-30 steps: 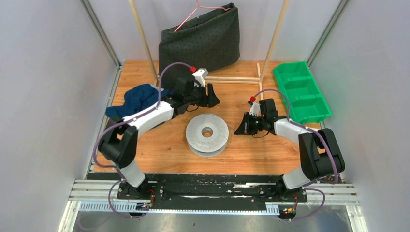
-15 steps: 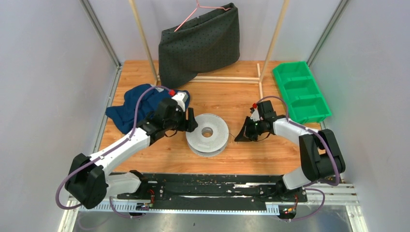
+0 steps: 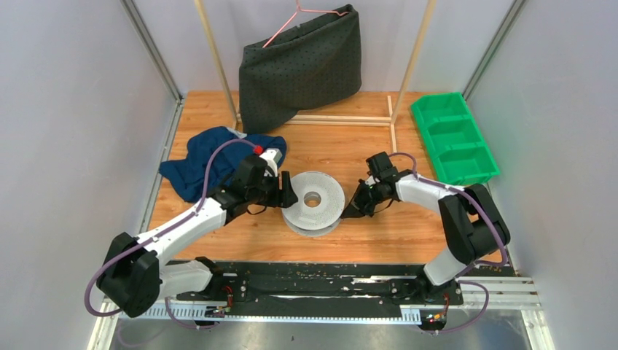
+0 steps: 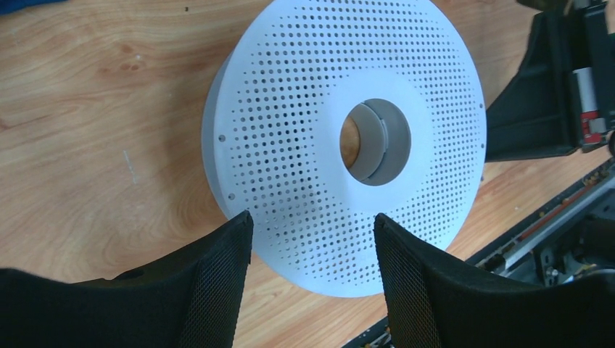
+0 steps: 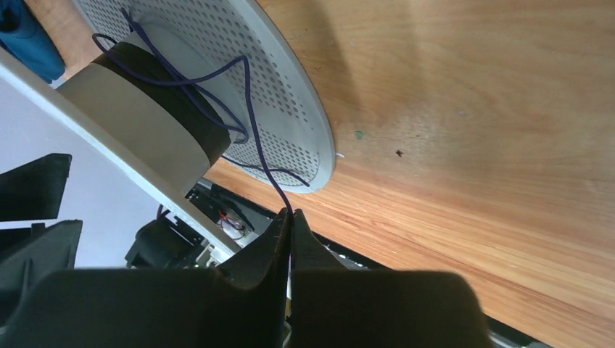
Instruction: Wrap the cables
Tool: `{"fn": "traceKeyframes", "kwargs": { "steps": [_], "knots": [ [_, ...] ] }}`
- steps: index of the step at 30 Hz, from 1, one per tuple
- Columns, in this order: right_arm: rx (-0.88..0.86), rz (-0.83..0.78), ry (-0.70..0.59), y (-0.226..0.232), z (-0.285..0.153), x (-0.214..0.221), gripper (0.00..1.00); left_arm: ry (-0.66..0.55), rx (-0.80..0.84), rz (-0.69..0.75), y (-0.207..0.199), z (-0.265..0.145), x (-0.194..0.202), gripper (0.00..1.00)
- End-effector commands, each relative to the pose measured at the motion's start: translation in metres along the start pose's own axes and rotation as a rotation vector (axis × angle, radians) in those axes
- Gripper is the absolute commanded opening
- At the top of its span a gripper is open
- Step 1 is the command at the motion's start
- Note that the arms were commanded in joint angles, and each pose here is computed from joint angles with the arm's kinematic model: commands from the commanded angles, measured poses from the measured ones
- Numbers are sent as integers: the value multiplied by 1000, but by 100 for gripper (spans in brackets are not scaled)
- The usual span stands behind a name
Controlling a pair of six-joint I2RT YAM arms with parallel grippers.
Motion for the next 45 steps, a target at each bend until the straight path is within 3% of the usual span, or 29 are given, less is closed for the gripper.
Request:
{"fn": "traceKeyframes", "kwargs": {
  "steps": [1,8,18,23,26,30,34,38,45],
  "knots": [
    [9,81,14,10,11,7,1,4,72,-75,-9,2,5,65],
    [5,86,13,16,22,-4,1,-45,127,-192,-20,10,8,64],
    [-14,96,-44,34,24,-50,1,-80,198,-223,-46,38,-12,64],
    [9,99,-63,36,31,-76,1,-90,298,-228,-76,48,-36,63],
    [12,94,-60,34,30,-72,1,-140,252,-151,-83,26,-67,64],
    [25,74,-92,25,21,-63,1,-137,45,-120,-49,-4,-79,67],
    [39,8,-106,16,19,-52,1,-102,-110,-146,-2,-14,-61,68],
    [8,-108,-111,12,25,-45,1,-64,-148,-157,24,-13,-38,68],
    [-43,-178,-78,7,32,-31,1,21,-111,-156,27,-6,-14,68]
  ]
}}
Point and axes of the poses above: each gripper's point midway between its finger pads, its own z axis out along the fingers, its own y axis along the line the jaws close on, x = y × z, the point moved 6 cm from there along -z, back along the fingers, and after that the axes turned 4 degrees about z, right-handed, at the moved point
